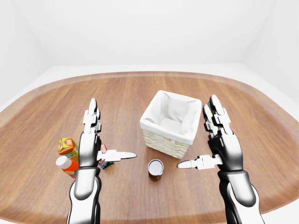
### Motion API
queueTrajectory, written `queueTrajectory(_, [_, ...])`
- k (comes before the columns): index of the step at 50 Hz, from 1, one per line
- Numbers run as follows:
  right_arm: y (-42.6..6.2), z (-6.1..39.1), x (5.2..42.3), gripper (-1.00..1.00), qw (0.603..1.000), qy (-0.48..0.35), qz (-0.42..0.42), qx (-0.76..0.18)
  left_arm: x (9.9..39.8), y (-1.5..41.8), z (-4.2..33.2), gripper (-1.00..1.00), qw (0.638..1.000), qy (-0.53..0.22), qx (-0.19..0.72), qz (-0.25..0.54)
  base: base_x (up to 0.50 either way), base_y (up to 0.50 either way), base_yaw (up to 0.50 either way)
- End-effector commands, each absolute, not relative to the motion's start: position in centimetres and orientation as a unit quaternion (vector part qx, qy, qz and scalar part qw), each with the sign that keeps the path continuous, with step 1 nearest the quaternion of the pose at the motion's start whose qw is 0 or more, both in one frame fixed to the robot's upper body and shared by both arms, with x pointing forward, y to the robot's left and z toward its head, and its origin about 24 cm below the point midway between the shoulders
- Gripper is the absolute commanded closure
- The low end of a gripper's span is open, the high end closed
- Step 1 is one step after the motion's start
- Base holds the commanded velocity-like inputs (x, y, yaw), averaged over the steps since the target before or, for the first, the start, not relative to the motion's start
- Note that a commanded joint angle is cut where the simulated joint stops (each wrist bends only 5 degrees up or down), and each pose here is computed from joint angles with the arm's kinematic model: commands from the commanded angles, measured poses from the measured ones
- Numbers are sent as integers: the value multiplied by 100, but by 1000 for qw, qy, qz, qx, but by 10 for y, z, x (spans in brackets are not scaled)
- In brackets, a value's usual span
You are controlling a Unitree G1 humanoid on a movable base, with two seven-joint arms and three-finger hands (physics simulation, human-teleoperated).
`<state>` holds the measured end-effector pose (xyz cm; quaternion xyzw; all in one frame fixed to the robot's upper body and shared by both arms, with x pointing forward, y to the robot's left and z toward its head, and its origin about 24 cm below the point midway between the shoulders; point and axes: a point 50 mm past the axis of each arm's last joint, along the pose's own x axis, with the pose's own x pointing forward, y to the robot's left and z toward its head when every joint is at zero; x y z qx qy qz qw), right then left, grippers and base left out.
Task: Pick the milk and place it in the basket.
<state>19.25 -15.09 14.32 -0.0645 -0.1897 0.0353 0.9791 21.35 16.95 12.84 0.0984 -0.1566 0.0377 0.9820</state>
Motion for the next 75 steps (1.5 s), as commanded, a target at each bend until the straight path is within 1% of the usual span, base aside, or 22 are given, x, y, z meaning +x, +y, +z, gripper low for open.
queueTrajectory(1, [-151, 143, 193, -100, 979, -190, 34, -65, 214, 170, 129, -100, 982, -158, 99, 38, 25, 0, 0])
queueTrajectory(14, [-152, 143, 193, -100, 979, -191, 26, -72, 215, 170, 128, -100, 982, -156, 98, 38, 26, 0, 0])
queueTrajectory(15, [-152, 145, 192, -100, 977, -201, 23, -70, 215, 170, 128, -100, 982, -156, 98, 37, 0, 0, 0])
queueTrajectory(20, [-154, 143, 194, -100, 979, -192, 19, -70, 215, 170, 128, -100, 982, -156, 99, 38, 0, 0, 0])
queueTrajectory(26, [-152, 141, 193, -100, 978, -191, 24, -74, 223, 177, 128, -100, 982, -155, 101, 49, 0, 0, 0])
queueTrajectory(28, [-152, 142, 193, -100, 978, -192, 24, -74, 228, 182, 125, -100, 980, -147, 117, 66, 0, 0, 0])
queueTrajectory(33, [-152, 142, 193, -100, 978, -193, 25, -74, 240, 192, 116, -100, 981, -126, 124, 84, 0, 0, 0])
queueTrajectory(58, [-151, 141, 193, -100, 979, -188, 25, -73, 262, 210, 95, -100, 980, -93, 134, 114, 0, 0, 0])
queueTrajectory(75, [-152, 141, 194, -100, 979, -188, 23, -71, 259, 213, 84, -100, 981, -73, 136, 122, 0, 0, 0])
